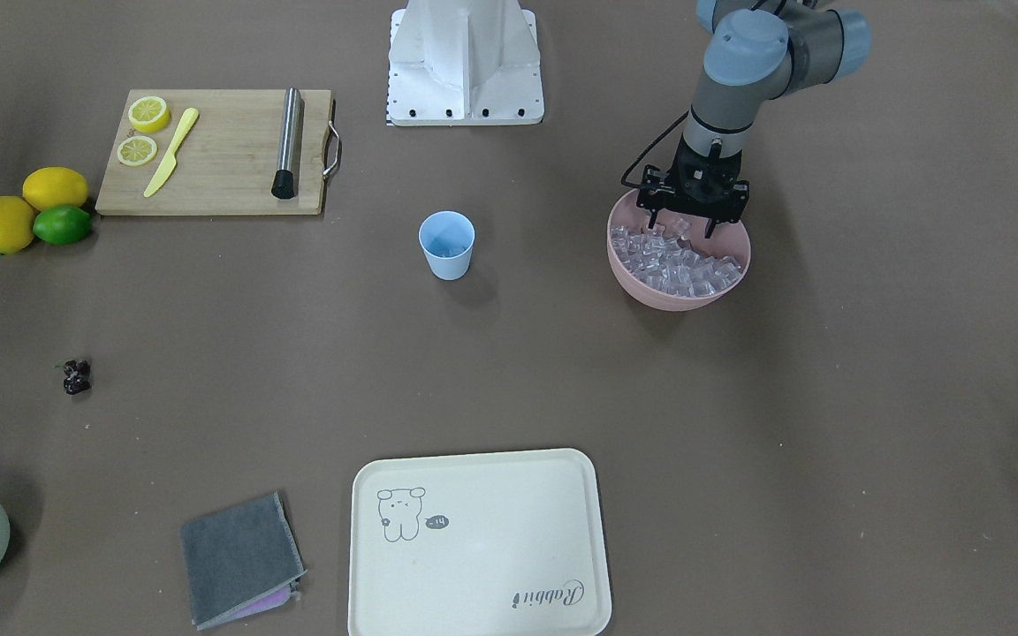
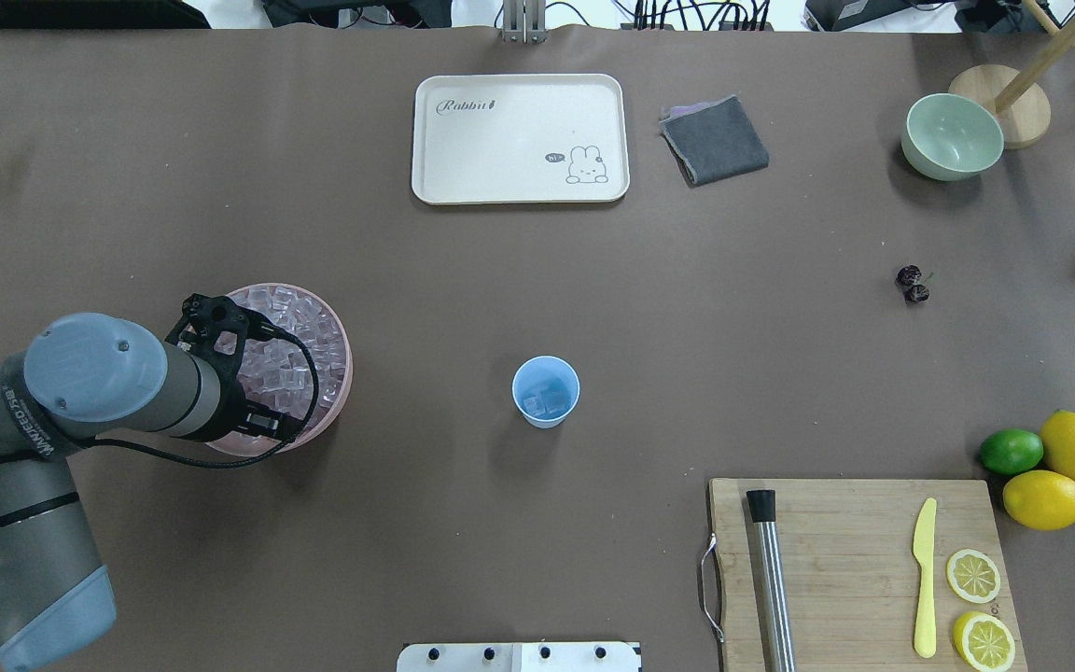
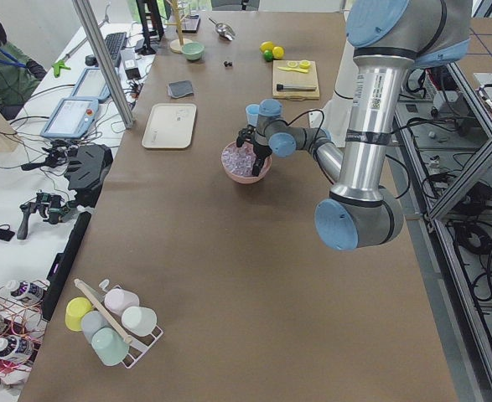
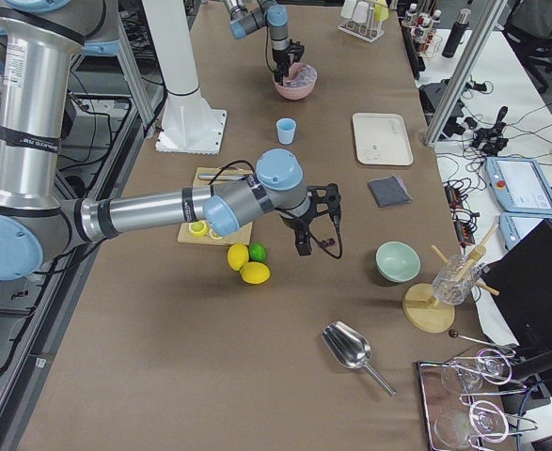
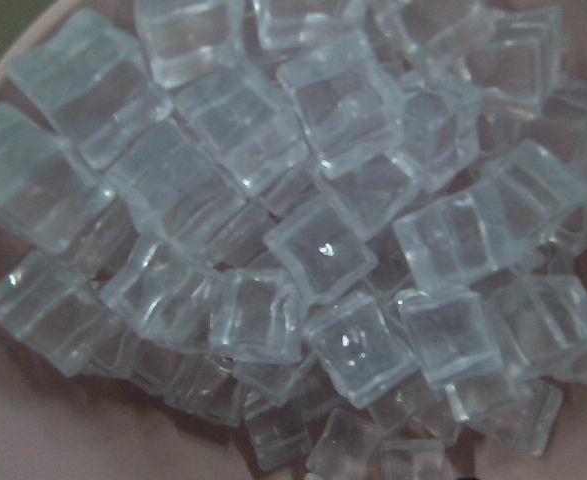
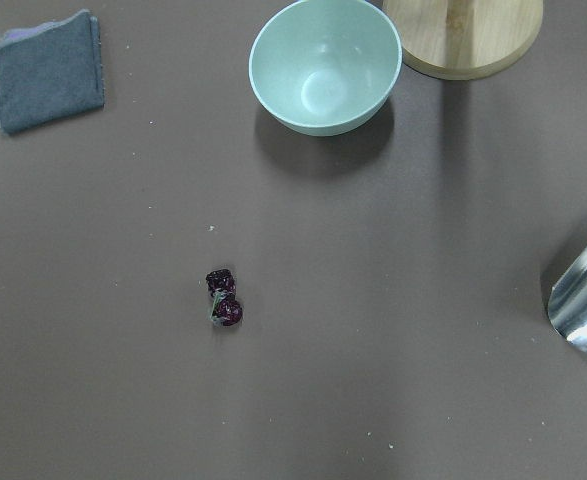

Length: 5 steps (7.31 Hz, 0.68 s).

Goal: Put ice and cherries in cup
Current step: 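Lower the left gripper into the ice and grasp a third cube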

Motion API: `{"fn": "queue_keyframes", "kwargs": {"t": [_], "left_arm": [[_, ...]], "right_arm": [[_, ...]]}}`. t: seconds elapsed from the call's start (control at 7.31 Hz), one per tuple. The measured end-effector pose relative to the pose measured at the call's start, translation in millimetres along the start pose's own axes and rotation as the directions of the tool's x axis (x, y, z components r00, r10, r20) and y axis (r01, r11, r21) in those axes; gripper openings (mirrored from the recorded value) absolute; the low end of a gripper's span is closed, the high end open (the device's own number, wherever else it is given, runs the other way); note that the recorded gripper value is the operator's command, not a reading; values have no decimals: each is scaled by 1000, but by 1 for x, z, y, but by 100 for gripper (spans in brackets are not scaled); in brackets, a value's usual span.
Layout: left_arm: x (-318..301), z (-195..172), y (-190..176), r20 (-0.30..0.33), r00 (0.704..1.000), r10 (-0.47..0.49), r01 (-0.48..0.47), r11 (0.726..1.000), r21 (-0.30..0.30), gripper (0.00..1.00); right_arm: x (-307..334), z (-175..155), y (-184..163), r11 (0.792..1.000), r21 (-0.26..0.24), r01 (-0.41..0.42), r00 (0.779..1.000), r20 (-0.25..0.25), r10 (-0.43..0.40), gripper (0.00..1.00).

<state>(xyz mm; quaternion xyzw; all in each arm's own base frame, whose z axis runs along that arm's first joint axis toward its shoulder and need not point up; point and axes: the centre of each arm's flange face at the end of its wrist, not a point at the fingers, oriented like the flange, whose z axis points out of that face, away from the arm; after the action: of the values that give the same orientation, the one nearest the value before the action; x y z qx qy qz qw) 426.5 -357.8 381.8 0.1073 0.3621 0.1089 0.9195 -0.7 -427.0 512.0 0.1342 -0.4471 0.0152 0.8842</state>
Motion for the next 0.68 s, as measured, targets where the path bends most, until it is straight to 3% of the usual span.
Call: {"fn": "queue_keyframes", "kwargs": {"t": [0.41,0.68], "left_arm": [[0,1,0,-2,1000,1,-1,1000,-6,0],[1,-2,-1,-7,1000,12,-12,1000,-4,0]], "right_arm": [[-1,0,-1,1000,2,2,1000,0,-2,100],[-1,-1,-1,1000,3,3,1000,1,-3,100]]}}
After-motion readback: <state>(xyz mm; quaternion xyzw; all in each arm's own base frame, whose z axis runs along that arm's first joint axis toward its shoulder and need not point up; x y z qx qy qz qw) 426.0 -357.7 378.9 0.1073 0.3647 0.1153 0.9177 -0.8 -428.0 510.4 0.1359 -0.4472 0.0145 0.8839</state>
